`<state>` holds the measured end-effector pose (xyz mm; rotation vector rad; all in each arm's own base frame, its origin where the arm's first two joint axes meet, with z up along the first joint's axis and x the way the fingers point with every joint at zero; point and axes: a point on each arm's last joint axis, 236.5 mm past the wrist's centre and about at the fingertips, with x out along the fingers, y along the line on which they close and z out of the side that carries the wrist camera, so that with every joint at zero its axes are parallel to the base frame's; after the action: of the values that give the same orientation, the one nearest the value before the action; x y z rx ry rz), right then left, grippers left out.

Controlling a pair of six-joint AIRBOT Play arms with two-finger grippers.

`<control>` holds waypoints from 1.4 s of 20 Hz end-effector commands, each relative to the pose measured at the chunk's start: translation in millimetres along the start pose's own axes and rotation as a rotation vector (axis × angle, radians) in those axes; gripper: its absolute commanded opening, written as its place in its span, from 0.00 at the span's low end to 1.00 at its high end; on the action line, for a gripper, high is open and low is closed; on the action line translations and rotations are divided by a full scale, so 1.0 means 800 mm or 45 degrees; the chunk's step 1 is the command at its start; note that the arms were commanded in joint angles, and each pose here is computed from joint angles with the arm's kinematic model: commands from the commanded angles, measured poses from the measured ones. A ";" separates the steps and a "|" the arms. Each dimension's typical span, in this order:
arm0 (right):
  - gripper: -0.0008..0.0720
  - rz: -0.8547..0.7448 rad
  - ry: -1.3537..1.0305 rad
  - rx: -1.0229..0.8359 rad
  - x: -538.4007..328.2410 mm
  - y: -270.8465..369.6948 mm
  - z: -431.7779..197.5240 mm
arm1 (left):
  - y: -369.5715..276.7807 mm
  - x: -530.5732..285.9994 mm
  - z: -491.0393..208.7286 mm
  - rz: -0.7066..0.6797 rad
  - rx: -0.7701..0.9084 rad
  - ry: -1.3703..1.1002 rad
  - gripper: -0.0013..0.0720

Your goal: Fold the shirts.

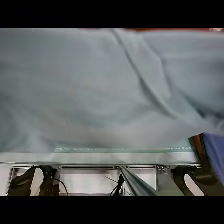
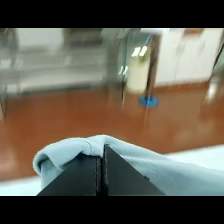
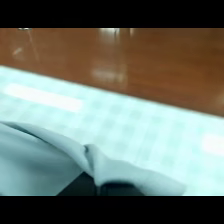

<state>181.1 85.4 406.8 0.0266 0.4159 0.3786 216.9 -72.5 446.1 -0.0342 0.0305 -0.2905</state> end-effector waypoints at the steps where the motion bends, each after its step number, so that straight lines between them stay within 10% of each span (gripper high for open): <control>1: 0.04 0.011 0.192 0.102 0.042 -0.010 -0.082 | 0.012 0.014 -0.094 -0.015 -0.112 0.241 0.05; 8: 0.04 0.009 0.471 0.447 0.268 -0.075 -0.239 | 0.045 0.109 -0.423 -0.078 -0.667 0.776 0.05; 17: 0.04 0.002 0.616 0.749 0.512 -0.157 -0.251 | 0.076 0.248 -0.516 0.026 -0.829 0.902 0.06; 19: 0.20 0.065 0.586 0.926 0.531 -0.171 -0.235 | 0.079 0.267 -0.500 -0.004 -0.813 0.893 0.23; 20: 0.72 0.090 0.584 0.993 0.528 -0.182 -0.230 | 0.084 0.271 -0.491 -0.013 -0.758 0.885 0.41; 21: 0.87 0.100 0.599 1.012 0.517 -0.195 -0.228 | 0.089 0.272 -0.482 -0.016 -0.702 0.884 0.84; 22: 0.87 0.097 0.636 1.004 0.498 -0.212 -0.231 | 0.098 0.265 -0.478 -0.024 -0.633 0.930 0.98; 28: 0.87 -0.282 1.159 0.826 0.295 -0.313 -0.354 | 0.183 0.115 -0.565 0.251 -0.863 1.449 0.98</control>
<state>432.0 -20.5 47.8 0.5491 1.2226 0.1393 388.1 -6.0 22.9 -0.4454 1.0253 -0.1713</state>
